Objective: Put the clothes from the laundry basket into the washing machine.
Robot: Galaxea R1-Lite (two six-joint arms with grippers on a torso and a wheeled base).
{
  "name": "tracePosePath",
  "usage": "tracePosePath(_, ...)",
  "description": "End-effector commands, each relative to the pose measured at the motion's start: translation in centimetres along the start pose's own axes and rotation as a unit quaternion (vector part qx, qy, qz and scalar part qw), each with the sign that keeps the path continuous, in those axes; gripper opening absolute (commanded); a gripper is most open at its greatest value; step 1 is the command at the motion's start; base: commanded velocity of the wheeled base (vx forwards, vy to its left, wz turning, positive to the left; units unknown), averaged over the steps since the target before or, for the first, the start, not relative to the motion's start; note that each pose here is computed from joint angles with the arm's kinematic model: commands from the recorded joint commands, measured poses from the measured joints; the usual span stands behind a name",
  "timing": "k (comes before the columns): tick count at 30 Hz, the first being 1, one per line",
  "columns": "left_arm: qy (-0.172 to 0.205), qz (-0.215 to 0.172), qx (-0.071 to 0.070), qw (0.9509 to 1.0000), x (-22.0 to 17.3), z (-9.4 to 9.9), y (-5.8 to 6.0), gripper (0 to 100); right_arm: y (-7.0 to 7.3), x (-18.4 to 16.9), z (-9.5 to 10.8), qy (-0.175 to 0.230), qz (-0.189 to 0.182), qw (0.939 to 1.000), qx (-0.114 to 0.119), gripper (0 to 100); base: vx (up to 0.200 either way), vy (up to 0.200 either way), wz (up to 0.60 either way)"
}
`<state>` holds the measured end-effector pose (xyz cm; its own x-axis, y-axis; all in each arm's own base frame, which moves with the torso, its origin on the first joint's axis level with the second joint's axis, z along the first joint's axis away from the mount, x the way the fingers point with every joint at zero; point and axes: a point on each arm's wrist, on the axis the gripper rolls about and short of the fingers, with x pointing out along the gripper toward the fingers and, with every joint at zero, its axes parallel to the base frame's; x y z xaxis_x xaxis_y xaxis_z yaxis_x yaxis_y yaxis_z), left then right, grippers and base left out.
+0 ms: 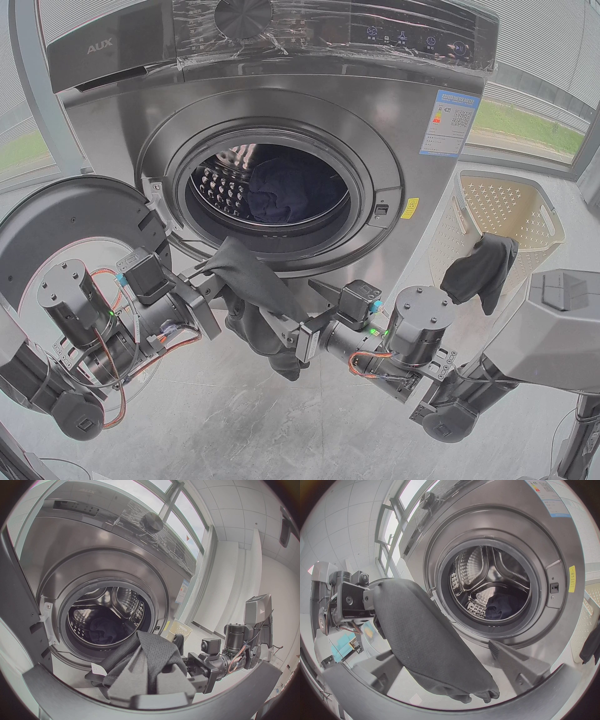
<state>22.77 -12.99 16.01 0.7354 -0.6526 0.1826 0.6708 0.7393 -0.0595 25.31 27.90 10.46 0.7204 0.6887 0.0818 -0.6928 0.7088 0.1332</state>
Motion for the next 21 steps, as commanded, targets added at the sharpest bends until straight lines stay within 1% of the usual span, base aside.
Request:
tracePosePath(1, 0.003, 0.002, -0.001, 1.0000, 0.0, -0.2, 0.1, 0, 0.0, 0.0, 0.6, -0.009, 0.000, 1.0000, 0.001, 0, 0.000, 0.000, 0.00)
tracePosePath(2, 0.003, 0.001, 0.000, 1.0000, 0.0, -0.2, 0.1, 0, 0.1, -0.1, 1.0, -0.014, 0.001, 0.9999, 0.002, 0, 0.000, 0.000, 0.00)
tracePosePath(3, 0.003, 0.001, 0.000, 1.0000, 0.0, -0.2, 0.1, 0, 0.1, -0.1, 1.0, -0.014, 0.001, 0.9999, 0.002, 0, 0.000, 0.000, 0.00)
tracePosePath(5, 0.006, 0.005, -0.001, 1.0000, 0.0, -0.3, 0.3, 0, 0.0, -0.5, 2.6, -0.033, -0.001, 0.9995, 0.002, 0, 0.000, 0.000, 0.00)
tracePosePath(6, 0.007, 0.005, -0.001, 1.0000, 0.1, -0.4, 0.3, 0, -0.1, -0.6, 2.7, -0.034, -0.001, 0.9994, 0.002, 0, 0.000, 0.000, 0.00)
tracePosePath(7, 0.009, 0.005, -0.001, 0.9999, 0.0, -0.5, 0.3, 0, -0.3, -0.8, 3.5, -0.043, -0.004, 0.9990, 0.003, 0, 0.000, 0.000, 0.00)
tracePosePath(9, 0.009, 0.005, -0.001, 0.9999, 0.0, -0.5, 0.3, 0, -0.5, -1.3, 4.2, -0.049, -0.008, 0.9988, 0.002, 0, 0.000, 0.000, 0.00)
tracePosePath(14, 0.010, 0.006, -0.001, 0.9999, 0.0, -0.5, 0.4, 0, -0.8, -2.0, 4.6, -0.050, -0.012, 0.9987, 0.001, 0, 0.000, 0.000, 0.00)
tracePosePath(17, 0.013, 0.009, -0.001, 0.9999, -0.2, -0.6, 0.5, 0, -0.7, -2.2, 5.4, -0.062, -0.008, 0.9981, 0.002, 0, 0.000, 0.000, 0.00)
tracePosePath(21, 0.019, 0.008, -0.002, 0.9998, -0.2, -0.9, 0.6, 0, -0.5, -2.3, 5.3, -0.062, -0.004, 0.9981, 0.006, 0, 0.000, 0.000, 0.00)
